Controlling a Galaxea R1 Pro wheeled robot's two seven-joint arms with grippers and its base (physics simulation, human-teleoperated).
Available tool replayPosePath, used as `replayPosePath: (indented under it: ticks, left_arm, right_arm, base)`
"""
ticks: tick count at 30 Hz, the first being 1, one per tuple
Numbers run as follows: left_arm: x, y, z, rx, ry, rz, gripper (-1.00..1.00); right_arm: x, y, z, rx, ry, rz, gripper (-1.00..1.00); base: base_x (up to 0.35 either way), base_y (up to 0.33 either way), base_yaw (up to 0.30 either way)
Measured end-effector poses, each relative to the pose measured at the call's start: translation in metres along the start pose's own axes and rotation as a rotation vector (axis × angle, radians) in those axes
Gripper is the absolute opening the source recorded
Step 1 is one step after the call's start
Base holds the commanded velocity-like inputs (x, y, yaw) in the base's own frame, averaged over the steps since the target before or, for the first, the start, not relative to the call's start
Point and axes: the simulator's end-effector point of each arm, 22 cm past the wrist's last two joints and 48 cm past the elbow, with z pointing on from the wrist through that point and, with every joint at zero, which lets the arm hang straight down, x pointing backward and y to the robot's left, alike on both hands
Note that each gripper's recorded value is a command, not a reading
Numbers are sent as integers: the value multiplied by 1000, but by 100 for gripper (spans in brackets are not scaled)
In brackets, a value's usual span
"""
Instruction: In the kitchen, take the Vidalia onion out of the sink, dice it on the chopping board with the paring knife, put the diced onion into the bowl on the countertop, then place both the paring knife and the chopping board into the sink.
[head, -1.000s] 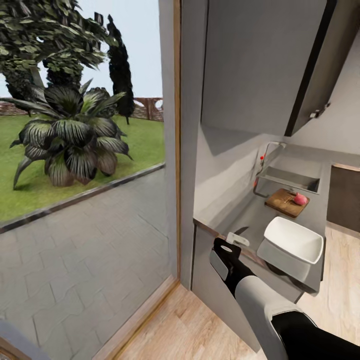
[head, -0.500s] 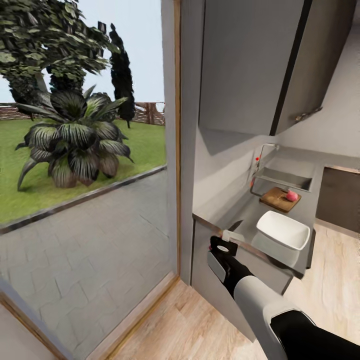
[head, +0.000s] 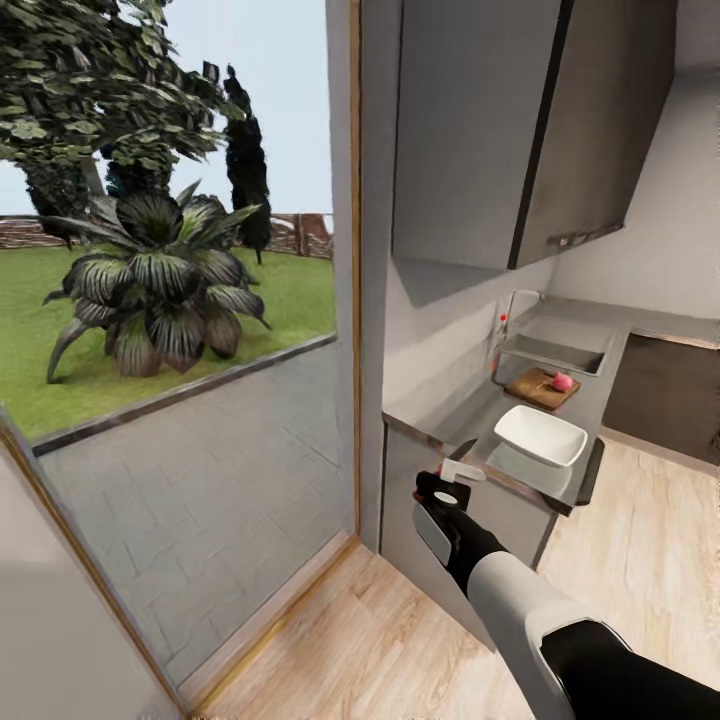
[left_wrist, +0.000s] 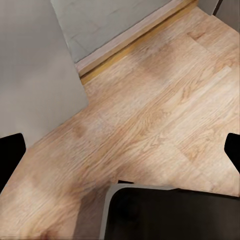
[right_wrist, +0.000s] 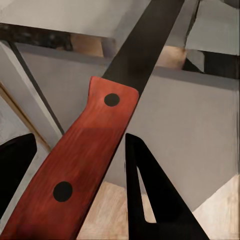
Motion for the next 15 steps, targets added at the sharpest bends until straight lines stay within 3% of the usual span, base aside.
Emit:
replayPosePath:
  ticks: [5,6,7,9,15]
  left_arm:
    - [-2,0,1,1,-8,-1,100]
    - [-2,0,1,1,-10,-1,100]
    - [-2,0,1,1,-9,-1,100]
    - [-1,-1,1,1,-8,-2,100]
    - [2,-2,1,3,-4,-5,100]
  right_arm:
    - [-4,11,-4,-45,-11,-10,-100]
    - [-6,16,-5,-62,-20,-28,-100]
    - [-8,30,-11,-101,-47,-94,-100]
    - [-9,38,-14,-120,-64,-132,-100]
    - [-5,63,-23,-235,-65,-165,-100]
  base:
    - [-57,-7,0]
    - [-3,0,0]
    - [-2,0,0]
    - [-1,0,0]
    - [0,0,0]
